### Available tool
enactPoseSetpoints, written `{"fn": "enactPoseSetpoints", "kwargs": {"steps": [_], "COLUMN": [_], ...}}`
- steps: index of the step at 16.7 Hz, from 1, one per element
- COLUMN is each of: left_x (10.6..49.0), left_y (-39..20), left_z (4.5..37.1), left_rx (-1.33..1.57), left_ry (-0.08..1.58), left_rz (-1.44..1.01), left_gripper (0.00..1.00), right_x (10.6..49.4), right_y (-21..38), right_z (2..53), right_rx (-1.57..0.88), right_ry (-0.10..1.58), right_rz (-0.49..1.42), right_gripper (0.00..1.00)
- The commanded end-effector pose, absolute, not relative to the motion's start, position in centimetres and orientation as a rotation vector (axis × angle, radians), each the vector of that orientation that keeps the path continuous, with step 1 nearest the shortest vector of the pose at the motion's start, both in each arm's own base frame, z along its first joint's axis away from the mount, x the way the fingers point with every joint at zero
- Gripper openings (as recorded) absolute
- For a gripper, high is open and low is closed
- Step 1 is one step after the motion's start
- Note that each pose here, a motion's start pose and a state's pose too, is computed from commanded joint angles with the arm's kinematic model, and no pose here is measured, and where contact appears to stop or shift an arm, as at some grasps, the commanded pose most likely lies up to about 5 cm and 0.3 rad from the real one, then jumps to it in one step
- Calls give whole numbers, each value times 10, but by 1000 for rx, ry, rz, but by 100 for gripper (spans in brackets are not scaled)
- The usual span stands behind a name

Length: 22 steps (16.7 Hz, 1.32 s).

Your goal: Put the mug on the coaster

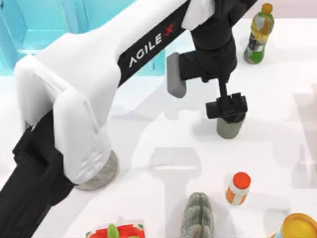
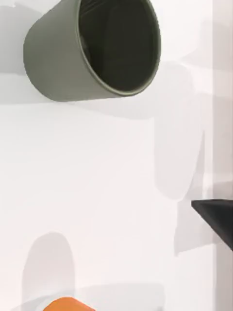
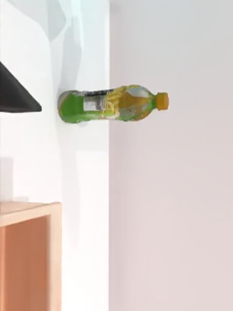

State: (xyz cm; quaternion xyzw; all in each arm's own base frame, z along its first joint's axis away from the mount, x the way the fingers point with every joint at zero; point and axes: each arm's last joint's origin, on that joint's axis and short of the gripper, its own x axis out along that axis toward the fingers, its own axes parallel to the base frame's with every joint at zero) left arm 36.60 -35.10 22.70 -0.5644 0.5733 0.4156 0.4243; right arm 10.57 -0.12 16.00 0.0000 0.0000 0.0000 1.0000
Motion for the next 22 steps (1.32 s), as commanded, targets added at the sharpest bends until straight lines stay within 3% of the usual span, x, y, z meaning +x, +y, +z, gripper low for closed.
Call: {"fn": "enactPoseSetpoints", "kwargs": {"steps": [11, 16, 22], "left_x": [365, 364, 364], "left_y": [-380, -382, -382], "left_z": [138, 133, 133], "left_rx": [-1410, -1410, -1410], "left_ry": [1436, 1436, 1436], "left_rz": [1038, 1038, 1038], "left_gripper": [100, 100, 55], "right_x": [106, 106, 106], "right_y": [-1, -1, -1], "right_z": [160, 160, 160], "right_rx": [0, 0, 0], "right_ry": [0, 0, 0], "right_rz": [0, 0, 0], "right_gripper": [100, 100, 100]}}
